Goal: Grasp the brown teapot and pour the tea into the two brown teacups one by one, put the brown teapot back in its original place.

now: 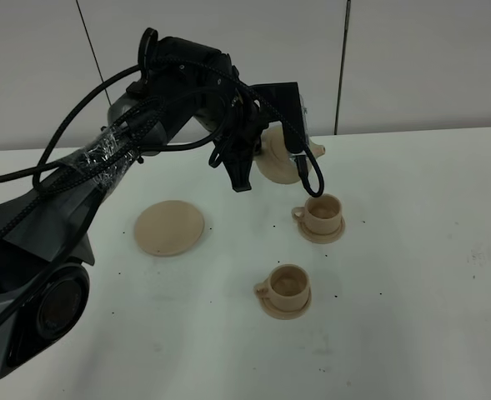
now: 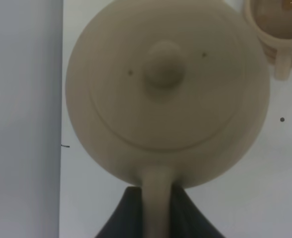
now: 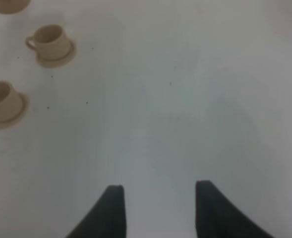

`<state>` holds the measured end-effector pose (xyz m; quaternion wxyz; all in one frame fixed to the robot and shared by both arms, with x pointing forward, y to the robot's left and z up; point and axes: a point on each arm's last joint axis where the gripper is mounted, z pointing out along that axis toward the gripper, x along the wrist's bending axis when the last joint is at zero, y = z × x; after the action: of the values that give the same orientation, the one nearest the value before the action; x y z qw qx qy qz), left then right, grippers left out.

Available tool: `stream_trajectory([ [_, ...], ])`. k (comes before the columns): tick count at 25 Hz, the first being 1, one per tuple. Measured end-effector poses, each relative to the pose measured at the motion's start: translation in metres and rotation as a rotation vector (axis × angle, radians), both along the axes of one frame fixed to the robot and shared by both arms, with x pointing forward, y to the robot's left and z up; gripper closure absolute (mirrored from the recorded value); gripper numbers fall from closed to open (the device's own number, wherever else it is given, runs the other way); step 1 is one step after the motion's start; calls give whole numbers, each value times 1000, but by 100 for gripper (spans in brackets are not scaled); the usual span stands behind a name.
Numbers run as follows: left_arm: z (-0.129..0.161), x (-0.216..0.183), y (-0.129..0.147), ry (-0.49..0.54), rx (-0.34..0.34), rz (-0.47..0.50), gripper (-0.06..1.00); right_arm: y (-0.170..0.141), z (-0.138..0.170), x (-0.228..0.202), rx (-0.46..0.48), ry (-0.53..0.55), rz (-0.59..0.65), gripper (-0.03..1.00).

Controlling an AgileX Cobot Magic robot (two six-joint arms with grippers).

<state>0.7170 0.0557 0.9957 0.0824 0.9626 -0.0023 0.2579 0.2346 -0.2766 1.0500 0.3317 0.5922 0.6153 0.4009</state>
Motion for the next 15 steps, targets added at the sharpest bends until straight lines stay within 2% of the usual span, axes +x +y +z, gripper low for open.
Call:
stream_trajectory([
  [5,-11,2,-2,9,10,-13,77,0,0,0,0,0,0,64],
  [15,-11,2,-2,2,14,-30,77,0,0,0,0,0,0,64],
])
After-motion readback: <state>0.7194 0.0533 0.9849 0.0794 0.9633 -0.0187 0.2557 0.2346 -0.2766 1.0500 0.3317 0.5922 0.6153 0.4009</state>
